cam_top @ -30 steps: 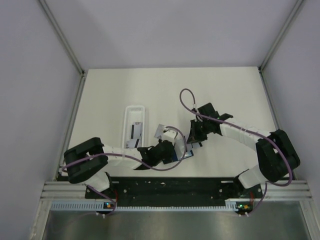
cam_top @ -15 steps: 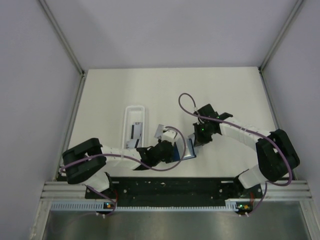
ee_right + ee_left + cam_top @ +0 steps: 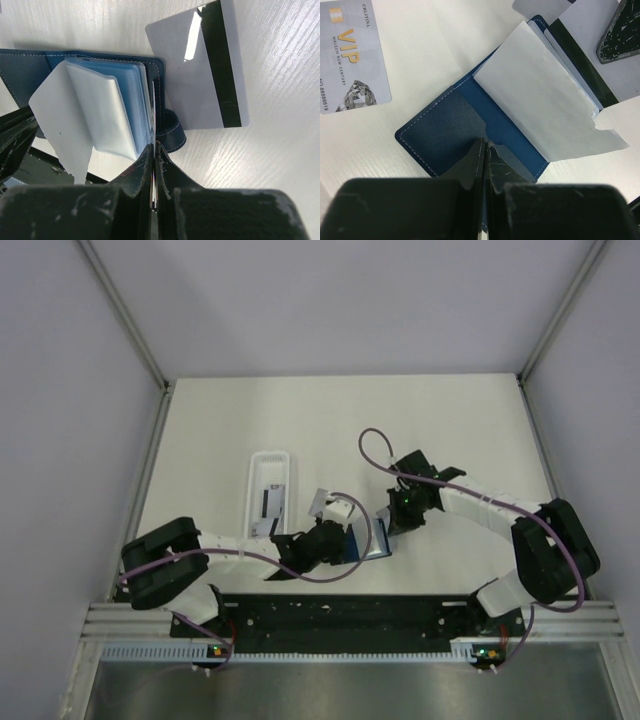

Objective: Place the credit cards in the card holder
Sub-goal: Turn over the card slot in the card holder.

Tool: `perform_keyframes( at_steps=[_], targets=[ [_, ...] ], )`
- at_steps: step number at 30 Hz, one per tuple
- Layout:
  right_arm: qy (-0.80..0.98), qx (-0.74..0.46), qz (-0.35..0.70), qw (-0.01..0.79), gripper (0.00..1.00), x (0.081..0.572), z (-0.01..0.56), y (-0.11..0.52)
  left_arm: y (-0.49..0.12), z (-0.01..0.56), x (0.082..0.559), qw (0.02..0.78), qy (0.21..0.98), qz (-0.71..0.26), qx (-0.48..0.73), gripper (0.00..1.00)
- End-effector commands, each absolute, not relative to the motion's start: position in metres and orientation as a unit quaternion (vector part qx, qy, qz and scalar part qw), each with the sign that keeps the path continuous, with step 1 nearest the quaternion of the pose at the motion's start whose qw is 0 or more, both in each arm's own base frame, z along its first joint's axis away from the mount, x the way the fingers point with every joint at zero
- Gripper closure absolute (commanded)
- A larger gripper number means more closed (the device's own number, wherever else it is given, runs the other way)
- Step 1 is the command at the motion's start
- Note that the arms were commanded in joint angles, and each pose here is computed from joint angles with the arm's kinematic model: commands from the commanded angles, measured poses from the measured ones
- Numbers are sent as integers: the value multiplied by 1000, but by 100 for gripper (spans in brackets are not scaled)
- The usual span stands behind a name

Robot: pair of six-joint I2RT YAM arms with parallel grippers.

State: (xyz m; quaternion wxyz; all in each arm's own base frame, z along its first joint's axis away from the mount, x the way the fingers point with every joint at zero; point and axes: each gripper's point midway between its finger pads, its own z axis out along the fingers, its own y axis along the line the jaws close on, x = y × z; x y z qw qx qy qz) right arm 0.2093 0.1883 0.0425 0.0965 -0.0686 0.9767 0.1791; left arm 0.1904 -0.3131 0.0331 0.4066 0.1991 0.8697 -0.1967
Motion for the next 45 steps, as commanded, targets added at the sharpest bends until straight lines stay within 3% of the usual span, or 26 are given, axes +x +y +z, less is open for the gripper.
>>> perform_keyframes(
  at_steps=[1, 12, 21, 29, 45],
  targets=[
    [979, -46, 180, 90, 100, 197, 34, 184, -314, 51, 200, 431, 857, -200, 200, 100],
    [974, 35, 208, 86, 100, 176, 14, 183, -309, 83, 207, 458, 844, -220, 171, 100],
    [971, 43, 215, 96, 100, 175, 12, 183, -353, 178, 188, 491, 762, -367, 209, 100],
    [969, 48, 223, 94, 100, 173, 9, 184, -401, 145, 181, 447, 783, -361, 239, 100],
    [970, 46, 220, 94, 100, 173, 7, 183, -392, 72, 190, 412, 837, -301, 198, 100]
  ],
)
